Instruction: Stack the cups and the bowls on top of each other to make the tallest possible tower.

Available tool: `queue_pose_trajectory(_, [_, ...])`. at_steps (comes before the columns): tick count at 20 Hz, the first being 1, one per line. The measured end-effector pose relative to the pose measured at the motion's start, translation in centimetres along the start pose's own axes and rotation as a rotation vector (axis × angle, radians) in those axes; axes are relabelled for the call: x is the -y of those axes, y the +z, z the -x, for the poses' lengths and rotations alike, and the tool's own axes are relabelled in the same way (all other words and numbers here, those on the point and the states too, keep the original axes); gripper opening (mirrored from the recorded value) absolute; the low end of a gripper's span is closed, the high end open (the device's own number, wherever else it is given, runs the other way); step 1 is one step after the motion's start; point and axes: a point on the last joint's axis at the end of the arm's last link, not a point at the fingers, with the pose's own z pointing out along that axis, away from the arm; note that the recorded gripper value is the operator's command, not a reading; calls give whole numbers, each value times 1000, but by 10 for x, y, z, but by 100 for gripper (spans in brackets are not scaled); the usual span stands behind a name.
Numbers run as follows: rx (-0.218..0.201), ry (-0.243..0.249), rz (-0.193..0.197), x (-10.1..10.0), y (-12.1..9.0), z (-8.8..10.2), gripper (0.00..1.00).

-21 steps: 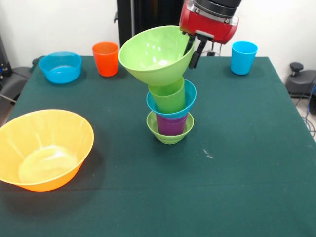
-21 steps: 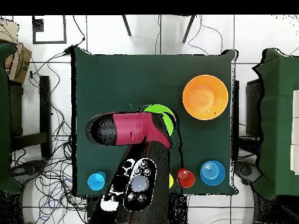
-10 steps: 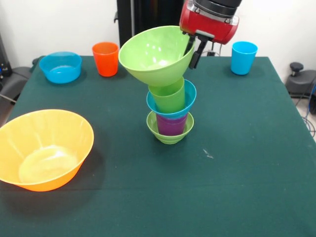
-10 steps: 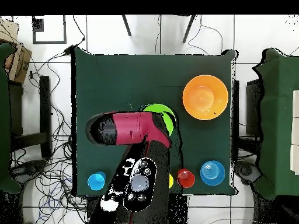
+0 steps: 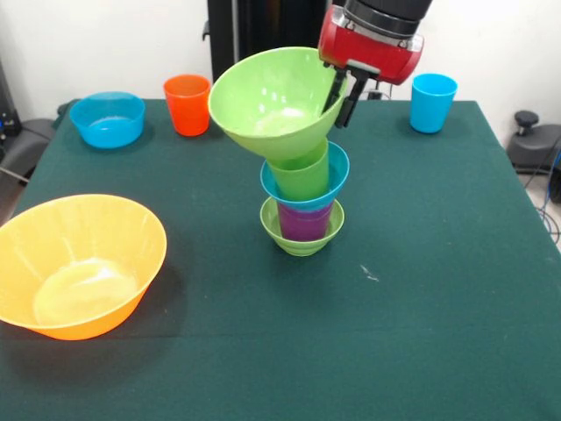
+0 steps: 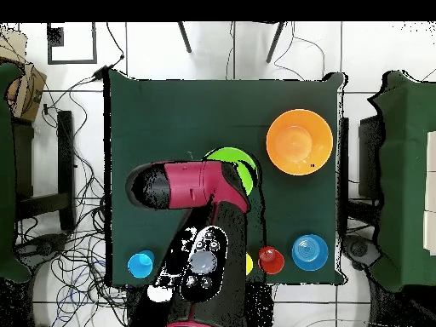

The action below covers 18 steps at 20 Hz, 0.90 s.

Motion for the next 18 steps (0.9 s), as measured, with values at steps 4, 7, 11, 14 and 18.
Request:
queue_pose_trajectory(4, [6,5,-1,1,3,7,0])
queue_pose_trajectory(7, [10,8,-1,2,6,12,0])
queue_pose_trajectory(11, [14,9,-1,2,7,16,0])
queue_pose_trajectory(14, [15,9,-1,1,7,17,0])
queue_pose_trajectory(18, [15,11,0,1,7,17,0])
